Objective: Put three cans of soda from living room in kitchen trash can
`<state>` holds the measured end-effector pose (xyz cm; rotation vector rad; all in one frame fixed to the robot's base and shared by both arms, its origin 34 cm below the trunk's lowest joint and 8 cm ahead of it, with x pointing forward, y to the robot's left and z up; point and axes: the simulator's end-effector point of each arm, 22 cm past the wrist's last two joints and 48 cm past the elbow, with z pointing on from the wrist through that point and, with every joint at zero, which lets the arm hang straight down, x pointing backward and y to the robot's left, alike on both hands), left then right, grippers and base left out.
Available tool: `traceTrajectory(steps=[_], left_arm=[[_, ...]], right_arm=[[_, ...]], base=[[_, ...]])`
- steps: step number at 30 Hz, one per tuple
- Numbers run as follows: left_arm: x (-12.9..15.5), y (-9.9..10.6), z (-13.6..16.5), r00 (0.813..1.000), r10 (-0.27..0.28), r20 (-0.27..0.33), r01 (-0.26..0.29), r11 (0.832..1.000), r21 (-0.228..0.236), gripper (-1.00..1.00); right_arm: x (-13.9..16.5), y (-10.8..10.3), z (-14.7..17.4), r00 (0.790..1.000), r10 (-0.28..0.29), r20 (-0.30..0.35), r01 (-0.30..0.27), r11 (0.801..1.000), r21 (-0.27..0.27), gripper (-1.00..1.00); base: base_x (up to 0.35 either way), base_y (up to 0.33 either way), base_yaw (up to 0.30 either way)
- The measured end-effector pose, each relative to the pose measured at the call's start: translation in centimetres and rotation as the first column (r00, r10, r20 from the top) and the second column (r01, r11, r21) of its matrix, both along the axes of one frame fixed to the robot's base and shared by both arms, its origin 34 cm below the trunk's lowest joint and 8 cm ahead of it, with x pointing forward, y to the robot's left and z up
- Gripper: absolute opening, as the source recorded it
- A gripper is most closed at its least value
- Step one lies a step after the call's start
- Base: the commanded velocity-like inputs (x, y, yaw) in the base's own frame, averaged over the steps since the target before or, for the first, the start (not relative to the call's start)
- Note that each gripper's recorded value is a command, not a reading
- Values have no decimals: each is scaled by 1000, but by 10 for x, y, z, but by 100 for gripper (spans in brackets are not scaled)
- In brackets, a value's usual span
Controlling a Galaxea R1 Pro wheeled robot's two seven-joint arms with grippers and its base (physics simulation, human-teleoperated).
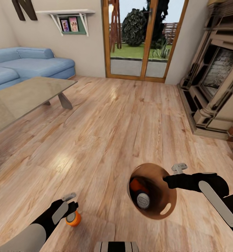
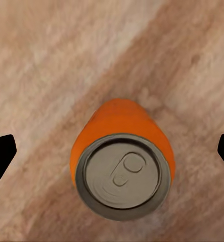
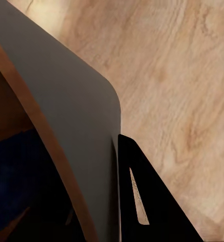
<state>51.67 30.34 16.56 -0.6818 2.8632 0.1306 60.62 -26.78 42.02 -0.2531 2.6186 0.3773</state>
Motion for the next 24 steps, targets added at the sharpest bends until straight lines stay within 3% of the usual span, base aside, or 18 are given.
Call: traceTrajectory(steps=[24], left_arm=[[-25, -9, -37, 997, -5, -73, 4, 1000, -12, 100]], right_arm=[[-9, -2, -46, 996, 0, -86, 0, 1000, -1, -100]], base=[[0, 0, 0]])
